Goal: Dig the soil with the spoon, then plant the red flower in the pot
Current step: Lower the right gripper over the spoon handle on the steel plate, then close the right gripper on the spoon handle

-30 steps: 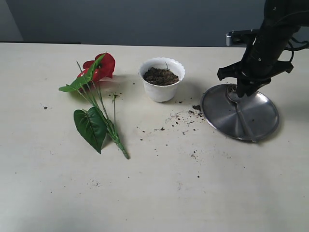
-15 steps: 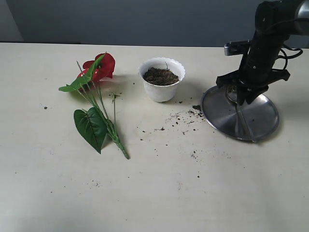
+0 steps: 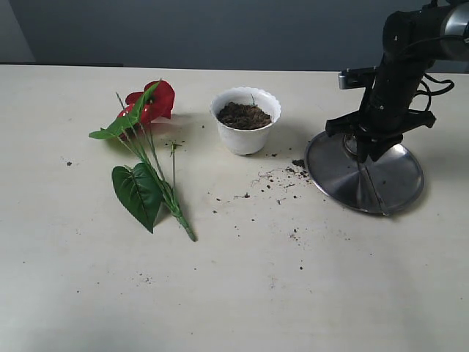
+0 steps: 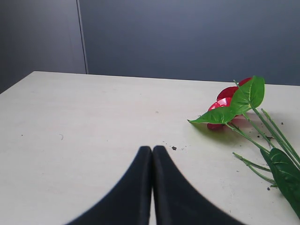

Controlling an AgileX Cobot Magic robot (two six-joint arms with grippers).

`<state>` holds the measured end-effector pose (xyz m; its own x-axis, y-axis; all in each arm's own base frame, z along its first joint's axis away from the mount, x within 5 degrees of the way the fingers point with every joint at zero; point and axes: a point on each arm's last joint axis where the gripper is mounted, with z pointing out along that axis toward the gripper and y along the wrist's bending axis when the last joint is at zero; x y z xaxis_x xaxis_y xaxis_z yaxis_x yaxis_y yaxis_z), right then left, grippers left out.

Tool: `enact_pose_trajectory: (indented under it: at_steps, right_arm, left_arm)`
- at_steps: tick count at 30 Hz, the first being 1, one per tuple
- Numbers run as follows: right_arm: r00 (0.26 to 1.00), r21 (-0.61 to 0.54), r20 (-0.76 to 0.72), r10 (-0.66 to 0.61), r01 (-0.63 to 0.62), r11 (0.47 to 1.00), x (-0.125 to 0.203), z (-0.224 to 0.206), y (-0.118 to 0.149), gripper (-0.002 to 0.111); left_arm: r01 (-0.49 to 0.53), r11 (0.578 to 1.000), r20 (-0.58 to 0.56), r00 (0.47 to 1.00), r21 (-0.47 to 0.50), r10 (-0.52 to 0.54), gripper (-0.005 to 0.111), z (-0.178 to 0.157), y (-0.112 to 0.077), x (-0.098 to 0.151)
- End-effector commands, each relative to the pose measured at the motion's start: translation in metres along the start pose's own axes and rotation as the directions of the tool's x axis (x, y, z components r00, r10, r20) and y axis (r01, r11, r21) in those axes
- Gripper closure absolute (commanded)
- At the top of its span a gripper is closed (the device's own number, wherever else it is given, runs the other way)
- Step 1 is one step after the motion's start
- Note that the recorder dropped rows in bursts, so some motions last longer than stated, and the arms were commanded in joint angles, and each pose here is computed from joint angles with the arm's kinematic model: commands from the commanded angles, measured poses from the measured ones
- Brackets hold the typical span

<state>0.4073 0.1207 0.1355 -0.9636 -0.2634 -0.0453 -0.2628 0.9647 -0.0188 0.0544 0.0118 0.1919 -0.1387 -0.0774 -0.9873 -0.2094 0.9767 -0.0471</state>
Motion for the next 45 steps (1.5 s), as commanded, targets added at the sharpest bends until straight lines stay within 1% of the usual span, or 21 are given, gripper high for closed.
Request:
enact_pose_trajectory:
  at_steps: [1,45]
  right_arm:
    - [1.000,0.009,0.016,-0.005,0.005,1.000,-0.002,0.000,-0.001,0.086]
    - [1.000,0.004,-0.012,0.003,-0.003,1.000,-0.005,0.030,0.000,0.086]
  left_arm:
    - [0.006,1.000,0.008,1.000,0.000,-0.006,0.106,0.000,0.000,0.000]
    - [0.006,1.000,0.008,1.000,0.000,-0.006,0.106,0.000,0.000,0.000]
